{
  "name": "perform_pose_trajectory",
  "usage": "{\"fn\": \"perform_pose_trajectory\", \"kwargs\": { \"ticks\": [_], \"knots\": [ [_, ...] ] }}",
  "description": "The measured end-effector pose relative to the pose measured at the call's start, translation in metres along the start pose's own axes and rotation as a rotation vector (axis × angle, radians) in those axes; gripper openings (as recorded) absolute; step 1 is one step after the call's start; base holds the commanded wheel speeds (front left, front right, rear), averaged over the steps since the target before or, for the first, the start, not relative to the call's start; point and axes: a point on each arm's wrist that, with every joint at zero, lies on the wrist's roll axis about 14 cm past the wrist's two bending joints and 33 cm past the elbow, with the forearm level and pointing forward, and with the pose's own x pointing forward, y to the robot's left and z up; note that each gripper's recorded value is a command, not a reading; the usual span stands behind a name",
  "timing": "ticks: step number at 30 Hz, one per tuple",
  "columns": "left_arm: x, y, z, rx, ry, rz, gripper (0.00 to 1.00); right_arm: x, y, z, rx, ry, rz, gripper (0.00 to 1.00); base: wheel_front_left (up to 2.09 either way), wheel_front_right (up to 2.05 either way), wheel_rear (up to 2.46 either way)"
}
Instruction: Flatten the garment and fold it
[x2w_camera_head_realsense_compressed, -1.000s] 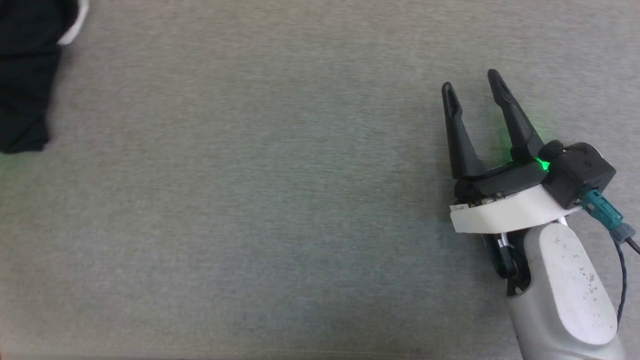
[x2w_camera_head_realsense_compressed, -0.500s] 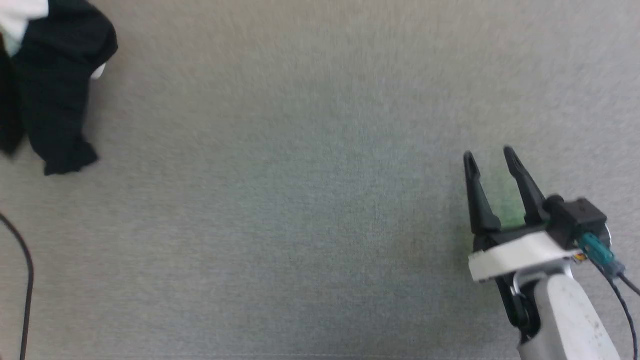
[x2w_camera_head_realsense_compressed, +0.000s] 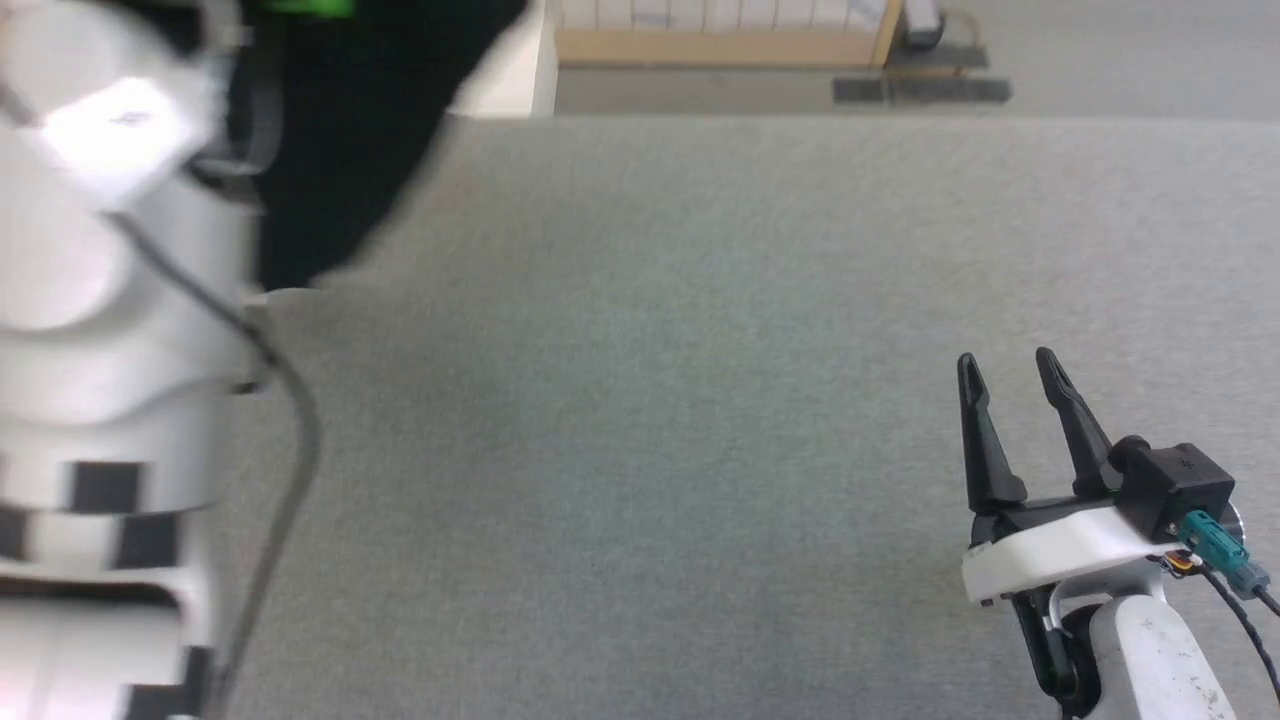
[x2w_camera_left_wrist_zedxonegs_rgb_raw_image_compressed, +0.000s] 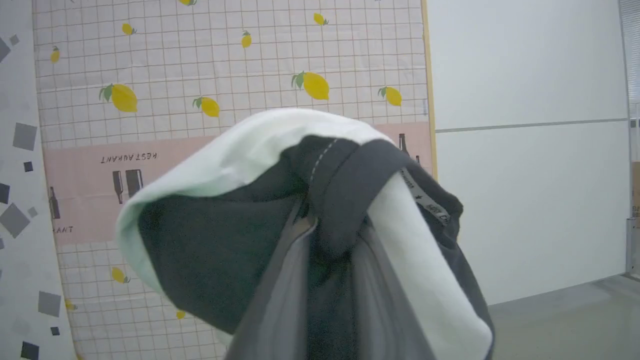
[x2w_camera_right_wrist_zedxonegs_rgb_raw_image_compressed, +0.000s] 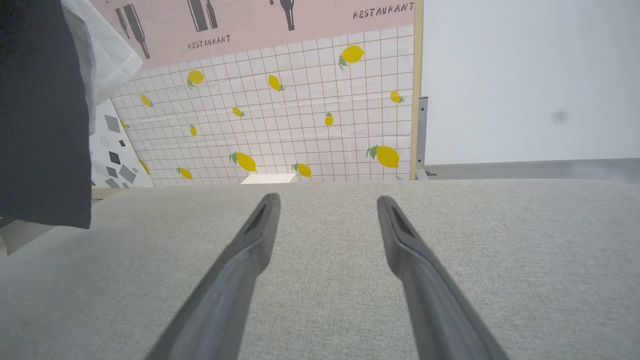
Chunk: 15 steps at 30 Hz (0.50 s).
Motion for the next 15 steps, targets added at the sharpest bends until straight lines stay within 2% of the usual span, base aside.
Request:
{"fn": "perform_pose_trajectory", "kwargs": {
  "ticks": [4, 9, 12, 15],
  "knots": [
    [0.01, -0.072, 0.011, -0.131, -0.03, -0.141, 0.0, -0.013, -0.011, 0.013, -0.009, -0.023, -0.034, 1.0, 0.0, 0.0, 0.0],
    [0.011, -0.148, -0.001, -0.238, 0.015, -0.294, 0.0, -0.028, -0.03, 0.021, -0.022, -0.033, -0.093, 1.0, 0.0, 0.0, 0.0],
    [0.001, -0.18, -0.039, -0.282, 0.141, -0.357, 0.0, -0.035, -0.041, 0.025, -0.025, -0.04, -0.129, 1.0, 0.0, 0.0, 0.0],
    [-0.041, -0.213, -0.119, -0.3, 0.414, -0.426, 0.0, -0.042, -0.051, 0.026, -0.031, -0.036, -0.159, 1.0, 0.0, 0.0, 0.0]
  ]
}}
